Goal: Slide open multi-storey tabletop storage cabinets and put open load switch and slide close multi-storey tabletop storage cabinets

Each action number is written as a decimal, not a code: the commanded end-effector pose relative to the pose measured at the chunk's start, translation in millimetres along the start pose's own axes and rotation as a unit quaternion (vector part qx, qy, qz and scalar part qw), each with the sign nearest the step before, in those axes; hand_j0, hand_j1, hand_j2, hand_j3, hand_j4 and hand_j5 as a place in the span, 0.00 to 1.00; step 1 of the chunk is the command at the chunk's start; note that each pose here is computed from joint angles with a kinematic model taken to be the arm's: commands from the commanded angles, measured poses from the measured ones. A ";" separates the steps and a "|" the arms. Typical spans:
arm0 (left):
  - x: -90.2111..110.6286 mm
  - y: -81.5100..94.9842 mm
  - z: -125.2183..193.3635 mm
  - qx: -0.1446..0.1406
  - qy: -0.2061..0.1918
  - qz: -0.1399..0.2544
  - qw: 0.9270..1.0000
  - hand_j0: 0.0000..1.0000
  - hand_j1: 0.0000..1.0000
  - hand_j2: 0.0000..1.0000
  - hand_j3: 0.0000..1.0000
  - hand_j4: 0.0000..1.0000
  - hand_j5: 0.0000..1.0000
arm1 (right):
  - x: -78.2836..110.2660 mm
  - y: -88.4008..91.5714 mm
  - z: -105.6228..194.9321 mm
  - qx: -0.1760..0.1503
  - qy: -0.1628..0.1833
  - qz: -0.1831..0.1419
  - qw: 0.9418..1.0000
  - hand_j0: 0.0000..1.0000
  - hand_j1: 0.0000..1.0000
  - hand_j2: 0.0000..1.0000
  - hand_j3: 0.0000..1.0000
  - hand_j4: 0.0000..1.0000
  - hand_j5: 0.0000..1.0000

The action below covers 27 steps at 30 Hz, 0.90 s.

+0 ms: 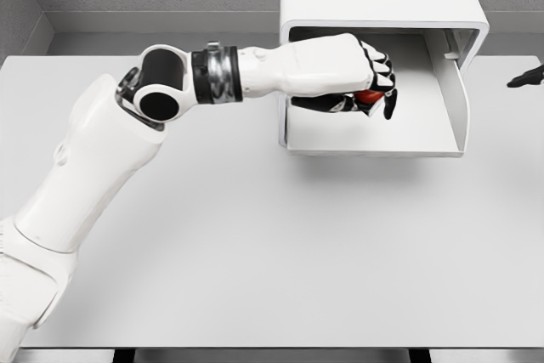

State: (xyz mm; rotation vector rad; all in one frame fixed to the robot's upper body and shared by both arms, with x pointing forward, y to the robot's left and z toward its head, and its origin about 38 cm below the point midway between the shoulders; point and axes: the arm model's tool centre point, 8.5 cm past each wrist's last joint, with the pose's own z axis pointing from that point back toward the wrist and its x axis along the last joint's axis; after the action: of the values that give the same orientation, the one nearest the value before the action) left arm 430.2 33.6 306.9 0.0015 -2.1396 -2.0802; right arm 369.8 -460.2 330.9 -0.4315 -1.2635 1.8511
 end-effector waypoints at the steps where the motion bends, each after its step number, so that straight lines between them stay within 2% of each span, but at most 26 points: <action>1: -1.4 -1.8 -2.2 0.001 0.002 0.006 1.000 0.46 0.46 0.46 0.46 0.46 0.46 | -0.3 -1.3 0.9 -0.003 0.001 -0.002 1.000 1.00 1.00 1.00 1.00 1.00 1.00; 5: -10.5 -10.2 -5.5 -0.008 0.016 0.015 1.000 0.47 0.47 0.47 0.47 0.47 0.47 | -0.7 -0.1 0.2 -0.002 0.001 -0.004 1.000 1.00 1.00 1.00 1.00 1.00 1.00; 12: -12.2 -21.2 -17.1 -0.017 0.021 0.019 0.999 0.47 0.47 0.47 0.47 0.47 0.47 | -0.8 0.5 0.1 -0.002 0.001 -0.004 1.000 1.00 1.00 1.00 1.00 1.00 1.00; 23: -22.1 -30.0 -21.9 -0.024 0.037 0.030 0.999 0.49 0.49 0.49 0.49 0.49 0.49 | 0.3 -0.1 0.1 0.000 0.000 -0.002 1.000 1.00 1.00 1.00 1.00 1.00 1.00; 24: -22.3 -29.6 -21.6 -0.023 0.038 0.030 0.999 0.53 0.53 0.53 0.53 0.53 0.53 | 0.0 1.1 -0.6 0.000 0.000 -0.003 1.000 1.00 1.00 1.00 1.00 1.00 1.00; 27: -23.7 -27.6 -19.9 -0.020 0.041 0.029 0.999 0.88 0.88 0.88 0.88 0.88 0.88 | 0.0 1.1 -0.6 0.000 0.000 -0.003 1.000 1.00 1.00 1.00 1.00 1.00 1.00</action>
State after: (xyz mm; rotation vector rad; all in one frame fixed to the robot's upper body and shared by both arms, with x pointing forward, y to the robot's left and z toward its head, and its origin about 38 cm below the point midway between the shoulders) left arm 451.9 14.6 276.7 0.0214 -2.0234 -2.0675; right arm 369.7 -459.6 328.8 -0.4261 -1.2596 1.8536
